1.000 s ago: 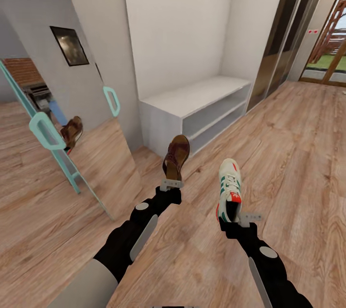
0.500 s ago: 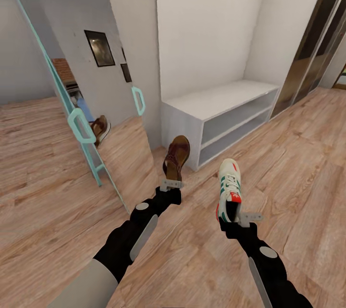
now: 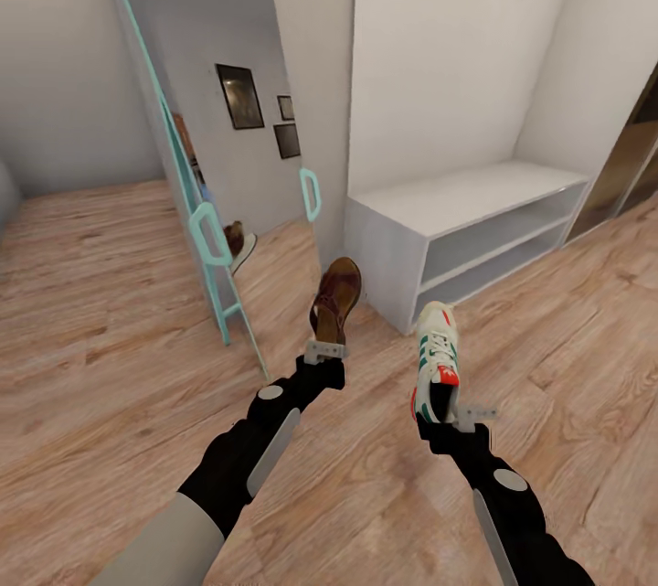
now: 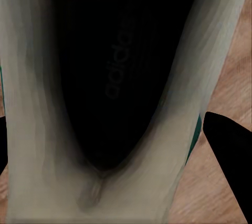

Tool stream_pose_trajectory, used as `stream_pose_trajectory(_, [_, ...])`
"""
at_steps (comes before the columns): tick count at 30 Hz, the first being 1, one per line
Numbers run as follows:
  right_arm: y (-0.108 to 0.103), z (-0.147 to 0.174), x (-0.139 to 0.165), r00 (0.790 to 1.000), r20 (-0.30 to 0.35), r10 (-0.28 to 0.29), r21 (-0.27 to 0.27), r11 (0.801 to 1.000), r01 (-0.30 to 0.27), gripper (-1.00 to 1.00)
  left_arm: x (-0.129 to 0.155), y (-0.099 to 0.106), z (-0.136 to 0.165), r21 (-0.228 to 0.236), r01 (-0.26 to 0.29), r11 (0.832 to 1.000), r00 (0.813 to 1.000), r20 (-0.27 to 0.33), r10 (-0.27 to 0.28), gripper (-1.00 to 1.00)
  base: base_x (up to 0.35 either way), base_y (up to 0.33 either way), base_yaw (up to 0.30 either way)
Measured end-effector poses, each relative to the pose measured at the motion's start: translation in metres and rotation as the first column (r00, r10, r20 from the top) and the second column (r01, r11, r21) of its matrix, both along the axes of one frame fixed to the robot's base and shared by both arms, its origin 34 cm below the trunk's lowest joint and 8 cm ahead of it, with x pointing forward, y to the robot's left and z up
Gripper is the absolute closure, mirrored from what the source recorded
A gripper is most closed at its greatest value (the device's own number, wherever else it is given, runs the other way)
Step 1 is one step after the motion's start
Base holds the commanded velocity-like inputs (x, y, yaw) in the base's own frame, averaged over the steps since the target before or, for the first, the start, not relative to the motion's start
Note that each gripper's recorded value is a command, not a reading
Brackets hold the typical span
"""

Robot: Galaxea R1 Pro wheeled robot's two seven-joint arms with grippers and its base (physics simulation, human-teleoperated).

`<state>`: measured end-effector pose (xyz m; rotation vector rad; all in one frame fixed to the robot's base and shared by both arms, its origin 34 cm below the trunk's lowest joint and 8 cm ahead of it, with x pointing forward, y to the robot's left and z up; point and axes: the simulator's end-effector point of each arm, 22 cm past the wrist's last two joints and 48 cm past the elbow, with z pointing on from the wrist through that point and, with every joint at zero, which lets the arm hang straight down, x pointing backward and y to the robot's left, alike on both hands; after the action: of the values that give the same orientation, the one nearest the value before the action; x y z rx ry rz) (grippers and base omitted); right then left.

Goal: Pick up the two gym shoes and the two sandals from the corridor floor and place them onto the hallstand (shoe rack) in the corridor, making sure they are on the rack and not on the floor. Arrange them so the two gym shoes are next to each other and the two sandals are next to each other.

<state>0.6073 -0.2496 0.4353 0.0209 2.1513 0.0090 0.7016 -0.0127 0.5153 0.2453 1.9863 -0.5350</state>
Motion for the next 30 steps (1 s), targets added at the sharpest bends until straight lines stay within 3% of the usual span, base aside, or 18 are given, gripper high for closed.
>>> stream_pose_trajectory(7, [0.000,0.003,0.000,1.000,0.006,0.000,0.000,1.000,0.000,1.00,-0.001,-0.001,0.004,0.000,0.004,1.000,1.000,0.009,-0.004,1.00,0.000,0.000,0.277])
stream_pose_trajectory(13, [0.000,0.006,0.001,1.000,0.011,0.000,0.000,1.000,0.000,1.00,-0.014,-0.023,0.005,0.028,0.064,0.998,0.998,0.026,-0.064,1.00,0.000,-0.025,0.276])
stream_pose_trajectory(30, [0.000,0.014,0.002,1.000,0.026,0.000,0.000,1.000,0.000,1.00,-0.015,-0.024,0.015,0.032,0.067,0.997,0.997,0.043,-0.069,1.00,0.000,-0.321,0.274])
